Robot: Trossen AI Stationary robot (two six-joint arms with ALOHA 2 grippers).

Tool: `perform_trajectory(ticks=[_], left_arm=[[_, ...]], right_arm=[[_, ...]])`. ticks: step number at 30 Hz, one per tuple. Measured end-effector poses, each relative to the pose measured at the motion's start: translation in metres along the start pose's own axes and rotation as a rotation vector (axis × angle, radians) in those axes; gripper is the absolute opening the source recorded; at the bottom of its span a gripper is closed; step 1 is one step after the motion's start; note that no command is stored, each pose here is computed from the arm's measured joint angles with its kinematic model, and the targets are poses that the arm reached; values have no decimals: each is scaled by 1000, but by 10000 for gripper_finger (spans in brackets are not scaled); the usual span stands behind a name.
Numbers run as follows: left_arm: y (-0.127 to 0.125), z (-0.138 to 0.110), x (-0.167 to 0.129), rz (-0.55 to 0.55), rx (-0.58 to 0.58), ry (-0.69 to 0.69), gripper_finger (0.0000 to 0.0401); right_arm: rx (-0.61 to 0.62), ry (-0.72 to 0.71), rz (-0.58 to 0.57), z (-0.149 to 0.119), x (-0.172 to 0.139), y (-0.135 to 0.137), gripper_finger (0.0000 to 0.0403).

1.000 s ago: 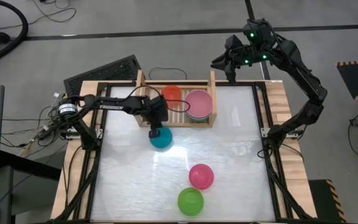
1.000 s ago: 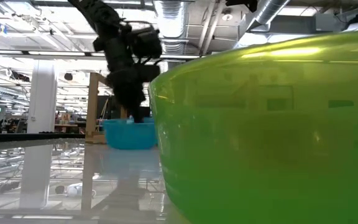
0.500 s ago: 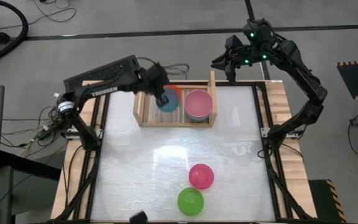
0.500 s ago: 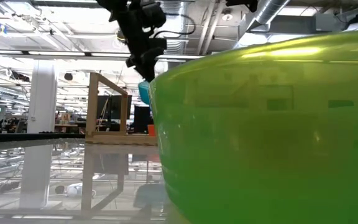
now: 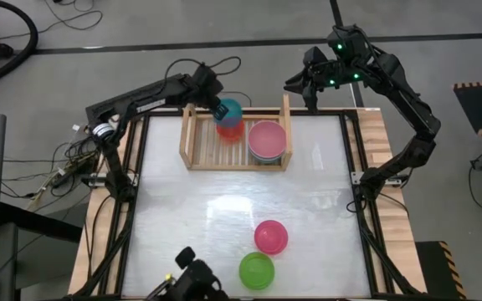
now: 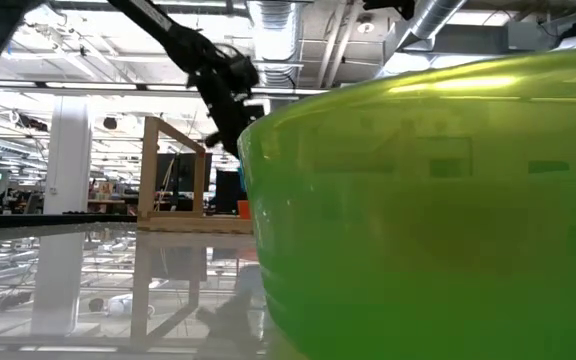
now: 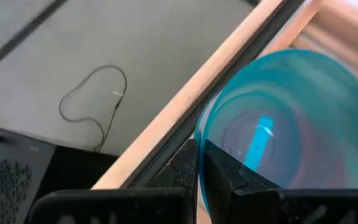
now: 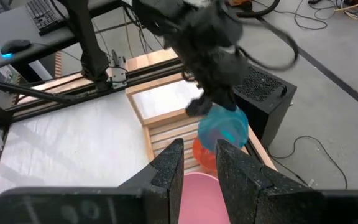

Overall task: Place and stack bowls onto a shelf
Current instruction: Stack the light blue bowl on top of the light orange bowl on the shelf

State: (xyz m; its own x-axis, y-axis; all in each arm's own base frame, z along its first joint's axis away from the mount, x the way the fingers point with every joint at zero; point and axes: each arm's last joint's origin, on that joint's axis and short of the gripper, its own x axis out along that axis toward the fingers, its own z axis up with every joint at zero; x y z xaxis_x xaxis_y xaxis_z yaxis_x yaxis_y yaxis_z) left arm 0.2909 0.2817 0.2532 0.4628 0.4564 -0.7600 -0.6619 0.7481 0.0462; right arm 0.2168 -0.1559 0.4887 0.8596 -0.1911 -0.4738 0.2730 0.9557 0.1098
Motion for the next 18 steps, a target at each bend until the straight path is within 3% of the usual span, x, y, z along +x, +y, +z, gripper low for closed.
perform_trajectory(ticks=[9,18], left_arm=[[0,-7,32,-71,39,150,0],[0,-8,32,-108,105,162,0]], right_arm=[[19,1,-2,0,0,0,119],[20,-1,-30,0,-2,-5,119]])
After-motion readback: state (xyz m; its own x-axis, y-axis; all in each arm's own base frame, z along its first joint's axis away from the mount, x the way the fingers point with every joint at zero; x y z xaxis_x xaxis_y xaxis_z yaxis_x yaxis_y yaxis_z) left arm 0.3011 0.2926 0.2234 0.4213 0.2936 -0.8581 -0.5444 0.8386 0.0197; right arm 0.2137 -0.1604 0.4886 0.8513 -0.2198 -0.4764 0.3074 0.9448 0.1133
